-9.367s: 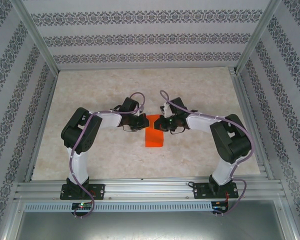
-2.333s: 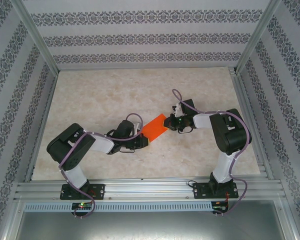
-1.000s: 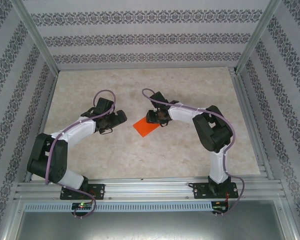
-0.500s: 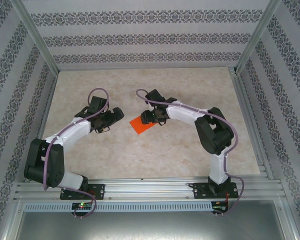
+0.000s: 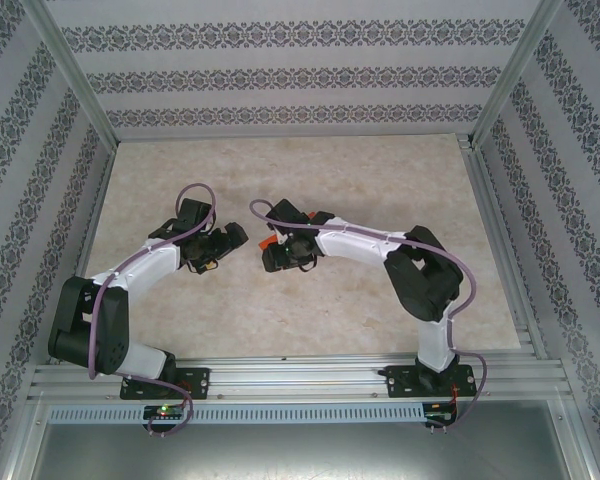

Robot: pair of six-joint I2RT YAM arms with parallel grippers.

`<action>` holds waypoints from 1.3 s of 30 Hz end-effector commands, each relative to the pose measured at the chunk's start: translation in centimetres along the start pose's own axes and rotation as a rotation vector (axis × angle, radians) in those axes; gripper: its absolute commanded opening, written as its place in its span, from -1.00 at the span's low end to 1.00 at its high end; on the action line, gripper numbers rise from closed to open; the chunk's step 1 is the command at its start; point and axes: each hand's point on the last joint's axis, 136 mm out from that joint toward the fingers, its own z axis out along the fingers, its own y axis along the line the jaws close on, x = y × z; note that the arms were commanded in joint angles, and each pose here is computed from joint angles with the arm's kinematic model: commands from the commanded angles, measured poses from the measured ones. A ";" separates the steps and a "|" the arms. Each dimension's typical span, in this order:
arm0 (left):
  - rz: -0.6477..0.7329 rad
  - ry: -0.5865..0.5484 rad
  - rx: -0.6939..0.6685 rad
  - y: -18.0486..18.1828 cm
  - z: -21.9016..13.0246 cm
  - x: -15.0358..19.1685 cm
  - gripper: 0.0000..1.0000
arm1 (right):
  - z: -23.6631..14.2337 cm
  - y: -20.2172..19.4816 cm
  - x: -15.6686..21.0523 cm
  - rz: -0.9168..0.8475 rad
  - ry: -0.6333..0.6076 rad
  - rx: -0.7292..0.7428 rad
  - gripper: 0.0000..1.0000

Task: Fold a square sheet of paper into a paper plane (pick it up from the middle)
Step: Move the paper to the center of the table, then rotate the paper at the center of the table.

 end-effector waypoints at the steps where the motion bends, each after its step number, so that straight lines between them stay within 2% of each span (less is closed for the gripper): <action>1: -0.010 -0.030 0.018 -0.4 -0.8 -0.9 1.00 | 0.3 1.3 -0.8 -0.008 0.000 -0.033 -0.06; 5: -0.018 -0.037 0.004 0.1 -0.7 -1.2 1.00 | 1.0 1.8 -2.2 -0.019 -0.022 -0.026 -0.23; 14: -0.025 -0.029 0.004 0.2 -0.6 -1.3 1.00 | 4.0 0.8 -2.2 -0.008 0.026 0.018 -0.29; 19: -0.023 -0.015 0.012 0.1 -0.3 -1.1 1.00 | 4.5 -0.8 -0.1 -0.032 0.094 0.045 -0.29; 22: -0.022 -0.005 0.022 -0.1 -0.1 -1.0 1.00 | 4.3 -2.5 2.5 -0.067 0.158 0.048 -0.28; 28: -0.021 0.022 0.056 -0.6 0.4 -0.6 1.00 | 1.4 -7.4 7.1 -0.139 0.230 0.030 -0.27; 30: -0.024 0.038 0.069 -0.8 0.6 -0.4 1.00 | -0.2 -8.7 6.6 -0.121 0.194 0.054 -0.24; 34: -0.034 0.057 0.090 -1.1 1.1 -0.1 1.00 | -3.1 -8.3 3.6 -0.073 0.071 0.090 -0.07; 39: -0.047 0.075 0.109 -1.3 1.6 0.1 1.00 | -3.7 -7.4 1.0 -0.003 -0.008 0.212 0.20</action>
